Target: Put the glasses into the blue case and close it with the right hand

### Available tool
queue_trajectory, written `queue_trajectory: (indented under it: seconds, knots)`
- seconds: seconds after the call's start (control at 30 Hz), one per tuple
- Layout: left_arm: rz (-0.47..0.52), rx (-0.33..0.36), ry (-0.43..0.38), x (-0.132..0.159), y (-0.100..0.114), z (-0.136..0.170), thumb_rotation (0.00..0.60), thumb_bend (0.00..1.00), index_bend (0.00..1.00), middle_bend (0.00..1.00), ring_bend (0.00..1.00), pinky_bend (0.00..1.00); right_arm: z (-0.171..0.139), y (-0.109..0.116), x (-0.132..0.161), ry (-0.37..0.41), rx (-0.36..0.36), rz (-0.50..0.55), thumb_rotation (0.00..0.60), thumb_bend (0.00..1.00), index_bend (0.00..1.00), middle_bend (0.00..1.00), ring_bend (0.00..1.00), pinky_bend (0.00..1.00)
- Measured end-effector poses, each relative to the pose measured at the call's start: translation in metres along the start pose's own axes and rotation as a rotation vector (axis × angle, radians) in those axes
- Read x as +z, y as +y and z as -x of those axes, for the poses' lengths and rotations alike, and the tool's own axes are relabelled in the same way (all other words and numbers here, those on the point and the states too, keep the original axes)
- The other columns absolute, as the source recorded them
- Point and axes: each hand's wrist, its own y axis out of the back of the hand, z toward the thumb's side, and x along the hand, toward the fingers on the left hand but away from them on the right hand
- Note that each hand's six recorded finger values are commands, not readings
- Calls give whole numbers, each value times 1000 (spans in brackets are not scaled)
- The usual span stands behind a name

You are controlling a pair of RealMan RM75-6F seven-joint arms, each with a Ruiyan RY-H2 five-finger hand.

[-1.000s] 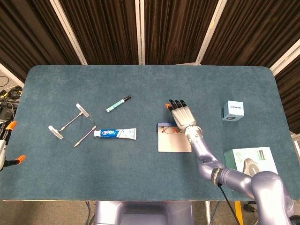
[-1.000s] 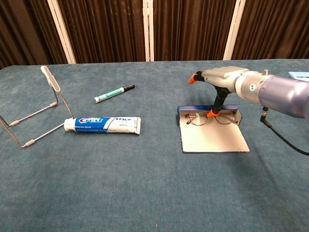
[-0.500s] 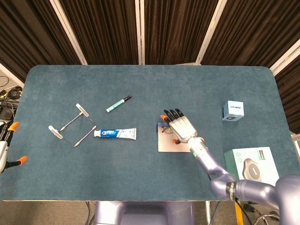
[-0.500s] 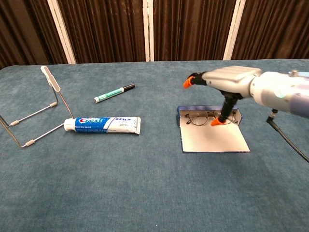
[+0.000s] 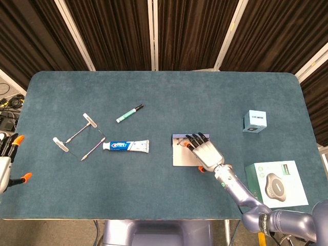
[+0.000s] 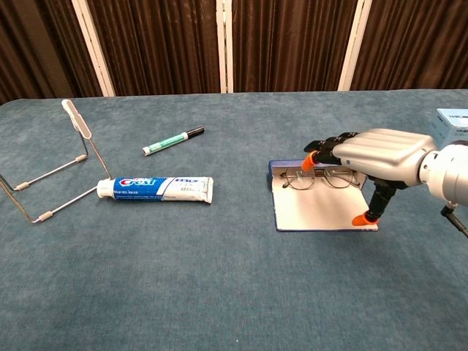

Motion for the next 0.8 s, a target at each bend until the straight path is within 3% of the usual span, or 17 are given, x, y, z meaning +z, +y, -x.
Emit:
queue_trajectory:
  seconds: [0.33,0.8]
  knots:
    - [-6,-6,8,-1,-2,-2,600,0,0,0,0,0,7,-19,3,-3,21,29,600,86,200,0,0,0]
    - [-9,-13,16,-3,-4,-4,600,0,0,0,0,0,21,-25,11,-1,23,34,600,88,221,0,0,0]
